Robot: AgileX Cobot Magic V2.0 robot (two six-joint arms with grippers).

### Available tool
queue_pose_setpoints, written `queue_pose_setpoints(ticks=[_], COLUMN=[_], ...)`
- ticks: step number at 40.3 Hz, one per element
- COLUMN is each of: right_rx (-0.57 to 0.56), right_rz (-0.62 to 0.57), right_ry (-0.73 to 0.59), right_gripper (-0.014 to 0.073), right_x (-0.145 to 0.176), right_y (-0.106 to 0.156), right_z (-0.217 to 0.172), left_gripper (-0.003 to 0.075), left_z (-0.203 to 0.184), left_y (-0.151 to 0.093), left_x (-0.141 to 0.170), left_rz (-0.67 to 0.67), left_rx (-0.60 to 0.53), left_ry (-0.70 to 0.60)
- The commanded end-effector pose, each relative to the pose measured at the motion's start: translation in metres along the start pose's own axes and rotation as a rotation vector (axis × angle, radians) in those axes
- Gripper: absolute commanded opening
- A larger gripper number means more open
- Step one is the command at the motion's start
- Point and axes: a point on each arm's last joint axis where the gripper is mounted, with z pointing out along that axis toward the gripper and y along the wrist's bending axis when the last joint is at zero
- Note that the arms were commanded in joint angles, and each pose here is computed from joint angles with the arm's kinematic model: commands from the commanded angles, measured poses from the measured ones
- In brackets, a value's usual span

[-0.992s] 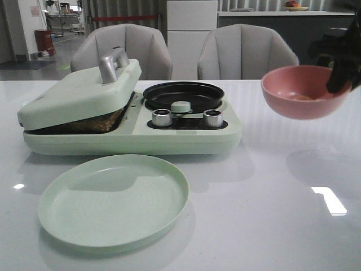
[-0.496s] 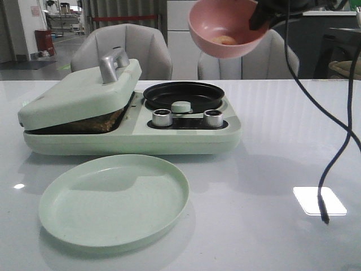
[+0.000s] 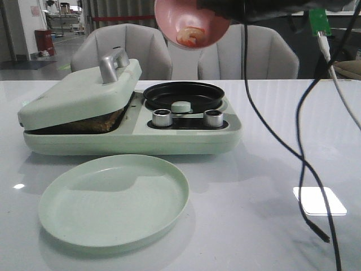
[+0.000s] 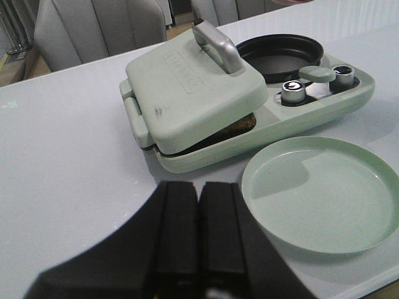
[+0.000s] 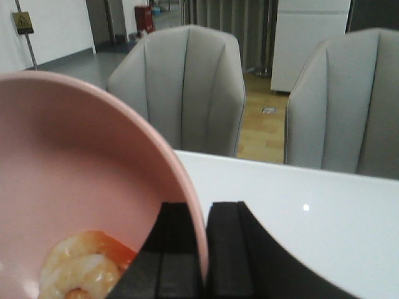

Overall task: Make breakfast with bread and shrimp
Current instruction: 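Lift the pink bowl and carry it over the round pan, then tilt the pink bowl to pour the shrimp into the pan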

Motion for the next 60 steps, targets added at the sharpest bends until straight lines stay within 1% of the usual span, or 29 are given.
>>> queue_pose_setpoints(ticks=[1,3,10,13,17,22,25,32,36,39,42,49,52,53,55,60], right_rx=[-0.022,-0.024,-0.004,0.019,0.051,0.108,0.130,0.130,0.100,0.062,0.047,0.053,0.062,0.069,0.089,0.146], right_rz=[-0.088,-0.141,-0.387,-0.495,-0.588,-0.747,-0.831,-0.999,-1.051,-1.086,-1.092,-1.080,-1.047,-1.016,-0.905,-0.514], right_ry=[-0.305,-0.323,-0.309,-0.350,-0.407,-0.476,-0.491,-0.542,-0.558,-0.531,-0.504,-0.485,-0.481,-0.475,-0.462,-0.414], right_gripper=[-0.0032,-0.0032,-0.0032,-0.0032,-0.0032,-0.0032,-0.0032,-0.0032,-0.0032,-0.0032,-0.0032,-0.0032,-0.0032,-0.0032,-0.0032,-0.0032], right_x=[-0.031,-0.025,-0.004,0.001,0.001,-0.003,-0.006,-0.011,-0.011,-0.007,-0.002,0.006,0.006,0.006,0.004,-0.003], right_y=[0.003,0.003,0.007,0.009,0.009,0.011,0.013,0.020,0.026,0.028,0.028,0.027,0.025,0.024,0.020,0.007], right_z=[-0.008,-0.006,0.004,0.005,0.005,0.003,0.004,0.013,0.020,0.025,0.028,0.031,0.031,0.031,0.031,0.030], left_gripper=[0.0032,0.0032,0.0032,0.0032,0.0032,0.0032,0.0032,0.0032,0.0032,0.0032,0.0032,0.0032,0.0032,0.0032,0.0032,0.0032], left_z=[-0.004,-0.004,-0.004,-0.004,-0.004,-0.004,-0.004,-0.004,-0.004,-0.004,-0.004,-0.004,-0.004,-0.004,-0.004,-0.004], left_y=[0.003,0.003,0.003,0.003,0.003,0.003,0.003,0.003,0.003,0.003,0.003,0.003,0.003,0.003,0.003,0.003], left_x=[-0.015,-0.015,-0.015,-0.015,-0.015,-0.015,-0.015,-0.015,-0.015,-0.015,-0.015,-0.015,-0.015,-0.015,-0.015,-0.015], left_rz=[-0.019,-0.019,-0.019,-0.019,-0.019,-0.019,-0.019,-0.019,-0.019,-0.019,-0.019,-0.019,-0.019,-0.019,-0.019,-0.019], left_rx=[-0.019,-0.019,-0.019,-0.019,-0.019,-0.019,-0.019,-0.019,-0.019,-0.019,-0.019,-0.019,-0.019,-0.019,-0.019,-0.019], left_ry=[-0.104,-0.106,-0.106,-0.106,-0.106,-0.106,-0.106,-0.106,-0.106,-0.106,-0.106,-0.106,-0.106,-0.106,-0.106,-0.106])
